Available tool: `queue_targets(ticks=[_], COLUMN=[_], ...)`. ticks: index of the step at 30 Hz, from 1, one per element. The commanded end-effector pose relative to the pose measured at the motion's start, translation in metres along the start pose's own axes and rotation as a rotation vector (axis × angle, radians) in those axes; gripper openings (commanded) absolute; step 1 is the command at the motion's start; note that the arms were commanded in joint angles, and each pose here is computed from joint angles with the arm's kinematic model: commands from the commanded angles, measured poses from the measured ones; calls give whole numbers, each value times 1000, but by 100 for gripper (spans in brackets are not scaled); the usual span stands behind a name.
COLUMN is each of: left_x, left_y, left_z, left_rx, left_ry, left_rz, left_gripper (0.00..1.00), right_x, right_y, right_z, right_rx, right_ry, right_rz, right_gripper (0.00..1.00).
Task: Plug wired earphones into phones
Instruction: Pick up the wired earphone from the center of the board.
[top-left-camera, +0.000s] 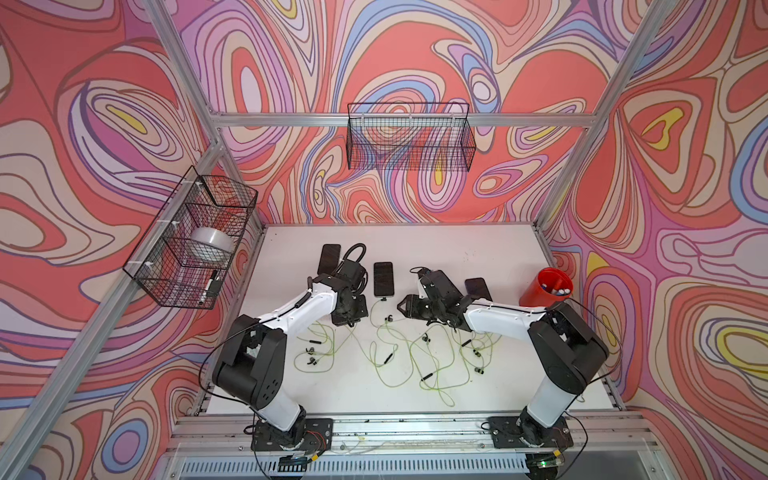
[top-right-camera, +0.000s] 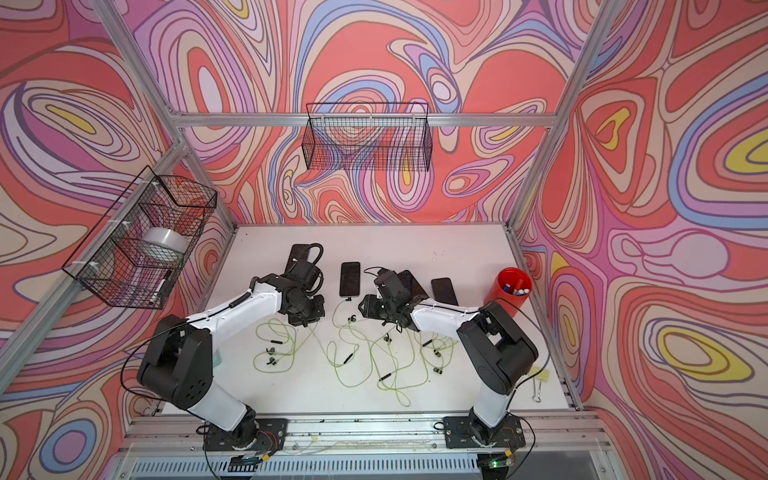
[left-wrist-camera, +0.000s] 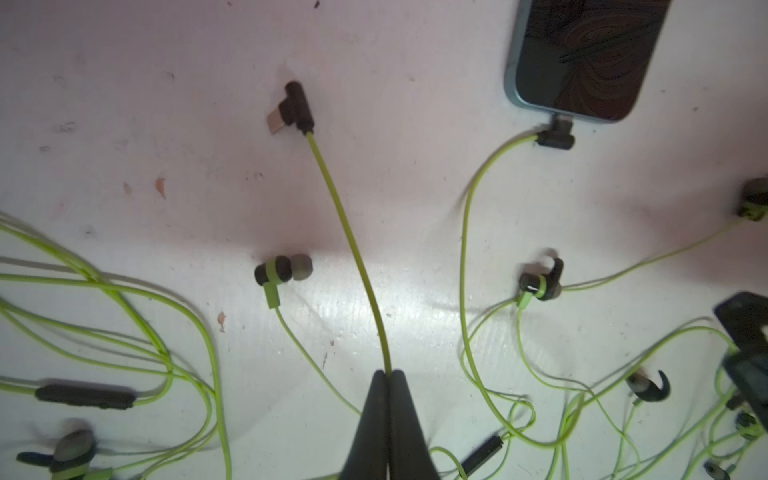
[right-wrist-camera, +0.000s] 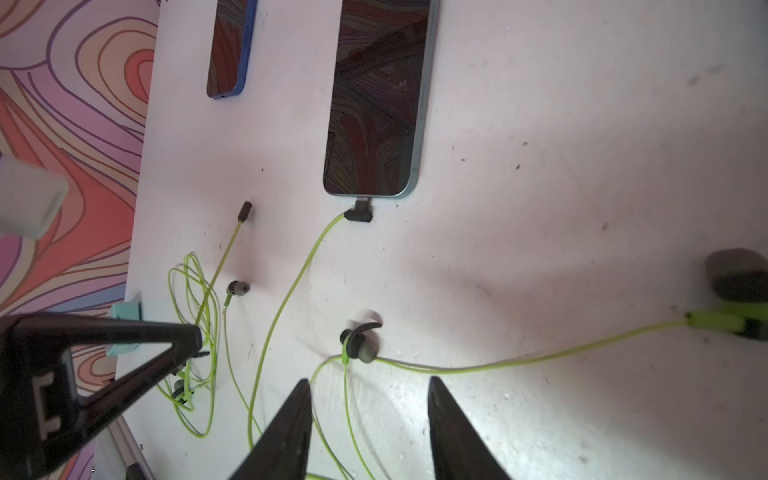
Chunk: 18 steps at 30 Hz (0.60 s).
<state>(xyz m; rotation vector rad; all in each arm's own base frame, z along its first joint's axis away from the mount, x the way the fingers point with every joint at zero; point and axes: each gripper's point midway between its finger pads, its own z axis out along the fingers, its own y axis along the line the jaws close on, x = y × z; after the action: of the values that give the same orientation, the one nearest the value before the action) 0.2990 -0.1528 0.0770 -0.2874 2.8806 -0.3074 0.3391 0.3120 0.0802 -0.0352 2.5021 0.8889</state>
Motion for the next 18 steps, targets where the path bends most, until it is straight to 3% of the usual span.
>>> queue_targets(ticks=[1,9,18], left_x=[1,25,25], left_y=[-22,-23,-32], left_z=[-22,-22,-28], left_rx=[129,205,260], left_ry=[-60,-74,-99], left_rz=[13,71,166], left_gripper=[0,0,0], right_x=[-5,5,7], right_y=[16,65,77], right_z=[13,54,74], right_rx=[-63,-156,-203], right_ry=[-1,59,79], right_rz=[109,132,175], right_gripper=[45,46,52])
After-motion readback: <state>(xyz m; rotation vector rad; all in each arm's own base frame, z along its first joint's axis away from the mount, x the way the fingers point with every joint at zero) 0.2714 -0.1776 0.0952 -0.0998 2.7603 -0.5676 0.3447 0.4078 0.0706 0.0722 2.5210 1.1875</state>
